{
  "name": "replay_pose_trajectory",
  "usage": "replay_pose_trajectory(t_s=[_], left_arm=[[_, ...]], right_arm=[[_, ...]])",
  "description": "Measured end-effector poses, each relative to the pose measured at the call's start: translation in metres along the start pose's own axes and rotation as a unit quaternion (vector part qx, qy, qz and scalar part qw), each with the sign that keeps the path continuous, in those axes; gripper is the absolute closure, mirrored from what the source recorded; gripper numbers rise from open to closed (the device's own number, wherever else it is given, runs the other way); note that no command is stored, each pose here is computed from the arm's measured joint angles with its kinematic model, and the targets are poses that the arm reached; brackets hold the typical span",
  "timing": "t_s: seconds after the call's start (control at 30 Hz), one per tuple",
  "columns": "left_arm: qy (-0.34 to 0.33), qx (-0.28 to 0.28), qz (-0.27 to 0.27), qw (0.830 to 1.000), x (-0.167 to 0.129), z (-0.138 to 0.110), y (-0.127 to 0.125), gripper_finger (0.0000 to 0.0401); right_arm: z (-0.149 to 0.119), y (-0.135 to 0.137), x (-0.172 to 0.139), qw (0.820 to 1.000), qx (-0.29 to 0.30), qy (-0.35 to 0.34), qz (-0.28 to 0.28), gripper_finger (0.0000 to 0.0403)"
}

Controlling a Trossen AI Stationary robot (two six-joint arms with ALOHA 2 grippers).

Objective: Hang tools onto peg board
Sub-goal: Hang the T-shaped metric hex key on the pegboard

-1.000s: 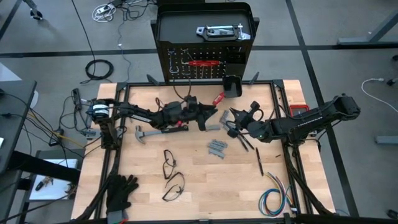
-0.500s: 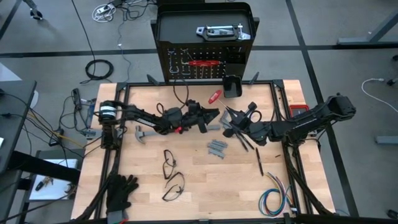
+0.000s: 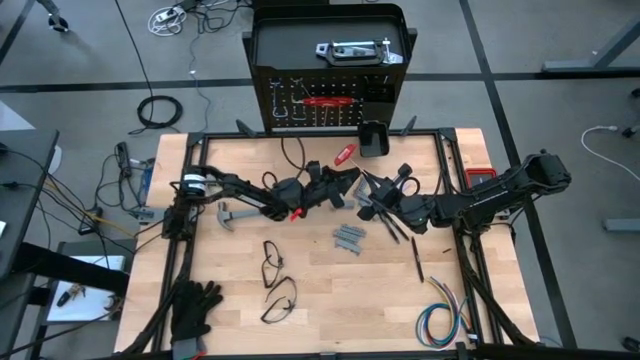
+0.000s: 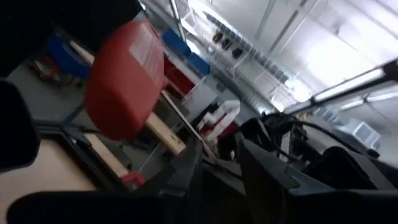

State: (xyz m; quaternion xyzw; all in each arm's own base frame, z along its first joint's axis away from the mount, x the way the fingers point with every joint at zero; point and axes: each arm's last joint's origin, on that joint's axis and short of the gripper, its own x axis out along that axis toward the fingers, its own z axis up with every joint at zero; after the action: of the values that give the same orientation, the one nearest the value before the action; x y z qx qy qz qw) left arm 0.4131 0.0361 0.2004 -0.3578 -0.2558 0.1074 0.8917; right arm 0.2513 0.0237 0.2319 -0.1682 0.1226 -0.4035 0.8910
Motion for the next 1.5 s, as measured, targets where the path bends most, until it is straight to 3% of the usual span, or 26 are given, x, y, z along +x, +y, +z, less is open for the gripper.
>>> replay_pose_trajectory(t_s=[0.27,0.53,0.8,1.17,1.33,1.5], left_arm=[[-0.046,0.035,0.018,0.998,0.002,-0.004,-0.002,0.0299],[-0.035,0.054,-0.017,0.998,0.009,0.0,-0.007,0.039],[-0.021,0.118,-0.026,0.992,0.015,-0.001,-0.01,0.0399],[0.008,0.13,0.015,0.991,0.004,0.005,0.021,0.0401],[0.05,0.137,0.02,0.989,-0.002,0.021,0.035,0.0401],[0.097,0.193,0.092,0.972,-0.013,0.035,0.044,0.0401]], right_arm=[[0.0,0.0,0.0,1.0,-0.002,0.001,0.001,0.0403],[-0.001,0.0,0.003,1.0,0.0,-0.003,0.031,0.0403],[-0.003,0.0,0.004,0.999,-0.007,0.002,0.036,0.0394],[-0.005,0.001,-0.001,1.0,-0.015,0.013,0.017,0.0292],[-0.005,0.002,-0.005,1.0,-0.004,0.013,0.024,0.0249],[-0.014,0.006,-0.008,0.998,0.013,0.042,0.053,0.0223]])
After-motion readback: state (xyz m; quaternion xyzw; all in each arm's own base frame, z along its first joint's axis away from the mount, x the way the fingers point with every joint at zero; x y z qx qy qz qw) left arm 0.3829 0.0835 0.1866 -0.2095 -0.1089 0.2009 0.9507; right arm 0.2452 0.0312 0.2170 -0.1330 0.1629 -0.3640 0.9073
